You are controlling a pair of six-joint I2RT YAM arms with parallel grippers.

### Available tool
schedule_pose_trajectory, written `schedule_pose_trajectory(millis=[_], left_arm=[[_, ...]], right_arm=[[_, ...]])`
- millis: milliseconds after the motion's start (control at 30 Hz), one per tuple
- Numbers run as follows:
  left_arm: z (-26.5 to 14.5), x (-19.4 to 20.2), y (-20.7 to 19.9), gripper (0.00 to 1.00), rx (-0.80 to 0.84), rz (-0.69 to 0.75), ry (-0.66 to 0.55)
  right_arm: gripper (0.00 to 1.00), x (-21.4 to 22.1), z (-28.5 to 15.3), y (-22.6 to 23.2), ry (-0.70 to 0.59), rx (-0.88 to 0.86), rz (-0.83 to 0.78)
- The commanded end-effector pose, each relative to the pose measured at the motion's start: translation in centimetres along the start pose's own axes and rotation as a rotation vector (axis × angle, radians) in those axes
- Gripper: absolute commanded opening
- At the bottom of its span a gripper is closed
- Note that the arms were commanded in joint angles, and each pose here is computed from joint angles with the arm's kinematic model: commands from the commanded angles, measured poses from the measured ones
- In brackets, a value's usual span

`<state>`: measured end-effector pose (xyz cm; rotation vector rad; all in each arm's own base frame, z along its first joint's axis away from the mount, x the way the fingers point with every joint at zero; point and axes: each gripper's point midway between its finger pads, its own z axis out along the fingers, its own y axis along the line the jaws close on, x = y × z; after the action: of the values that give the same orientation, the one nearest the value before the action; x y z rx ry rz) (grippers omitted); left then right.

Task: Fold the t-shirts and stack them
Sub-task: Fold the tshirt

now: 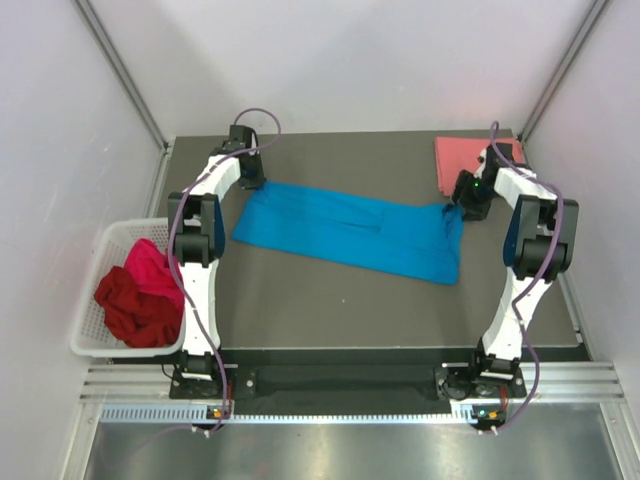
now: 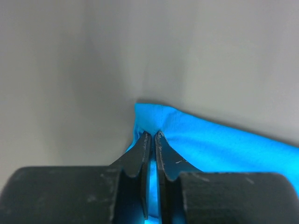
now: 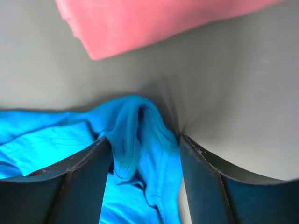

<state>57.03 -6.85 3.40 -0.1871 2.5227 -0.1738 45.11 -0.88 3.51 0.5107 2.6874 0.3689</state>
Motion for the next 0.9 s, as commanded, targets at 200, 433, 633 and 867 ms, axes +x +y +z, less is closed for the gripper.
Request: schedule_pose_trajectory(millis=[200, 433, 633, 867], left_arm=[[-2.1, 3.9, -0.1, 0.02, -0.009, -0.053, 0.132], [-2.9, 4.9, 0.9, 0.0, -0.06, -0.069, 0.157], [-3.7, 4.8, 0.8, 0.0, -0.064, -0.084, 0.156], [-5.8, 3.7, 1.3, 0.0, -0.111, -0.112, 0.117]], right_arm=[[0.67, 0.3, -0.2, 1.5, -0.01, -0.055, -0.051], [0.43, -0.9, -0.1, 2.2, -0.035, -0.103, -0.079], [0.1, -2.3, -1.0, 5.4, -0.094, -0.208, -0.085], [0.0, -3.7, -2.8, 10.5, -0.176, -0.247, -0.174]])
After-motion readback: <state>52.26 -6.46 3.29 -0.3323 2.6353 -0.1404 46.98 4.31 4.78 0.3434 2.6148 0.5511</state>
